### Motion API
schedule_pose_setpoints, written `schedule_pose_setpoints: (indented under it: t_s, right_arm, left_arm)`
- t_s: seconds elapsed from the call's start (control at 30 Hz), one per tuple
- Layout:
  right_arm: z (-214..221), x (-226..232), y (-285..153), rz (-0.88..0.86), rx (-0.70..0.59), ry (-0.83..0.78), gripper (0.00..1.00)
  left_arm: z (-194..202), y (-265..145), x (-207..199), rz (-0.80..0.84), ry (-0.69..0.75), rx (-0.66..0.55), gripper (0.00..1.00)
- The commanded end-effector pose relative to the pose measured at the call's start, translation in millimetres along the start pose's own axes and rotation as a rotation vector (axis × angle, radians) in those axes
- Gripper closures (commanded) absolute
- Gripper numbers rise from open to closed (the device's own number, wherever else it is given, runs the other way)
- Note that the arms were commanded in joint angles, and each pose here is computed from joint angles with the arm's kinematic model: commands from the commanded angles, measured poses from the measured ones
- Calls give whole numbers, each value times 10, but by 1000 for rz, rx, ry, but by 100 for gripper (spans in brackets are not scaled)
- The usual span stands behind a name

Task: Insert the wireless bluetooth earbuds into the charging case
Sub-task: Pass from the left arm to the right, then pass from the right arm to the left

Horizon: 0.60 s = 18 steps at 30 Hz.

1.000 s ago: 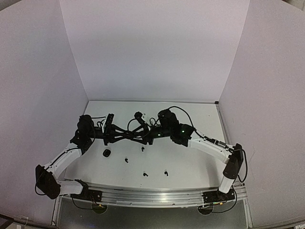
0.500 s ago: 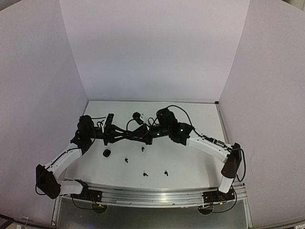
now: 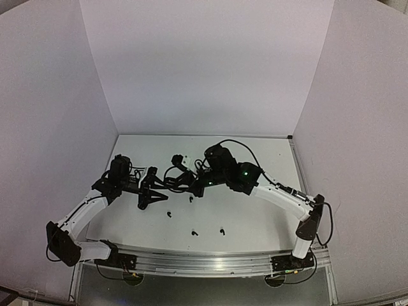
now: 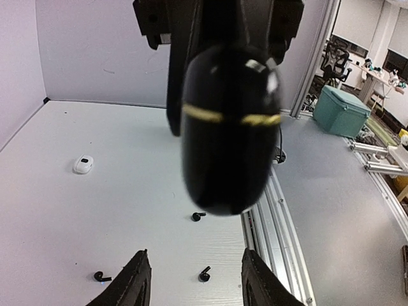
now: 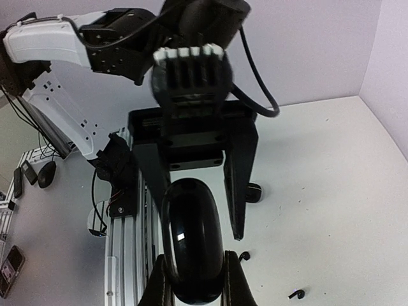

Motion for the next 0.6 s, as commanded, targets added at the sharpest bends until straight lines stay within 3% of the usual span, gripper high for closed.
schedule_pose_setpoints:
  t_s: [0.0,0.57]
  right_arm:
    - [32,53,5,20,58,-56,100]
    - [96,67,160,54,126,-130,100]
  left_arm:
    - [-194,-47,-103,15,115,-28,53]
    - [-222,-46,-188,71,161,-73,80]
Point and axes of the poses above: each gripper's point midway between its finger pads, its own y axis out along the fingers, its own x axis along the line the jaws close on, z = x × y, the point moved 2 cm from there along -y, back along the fingers
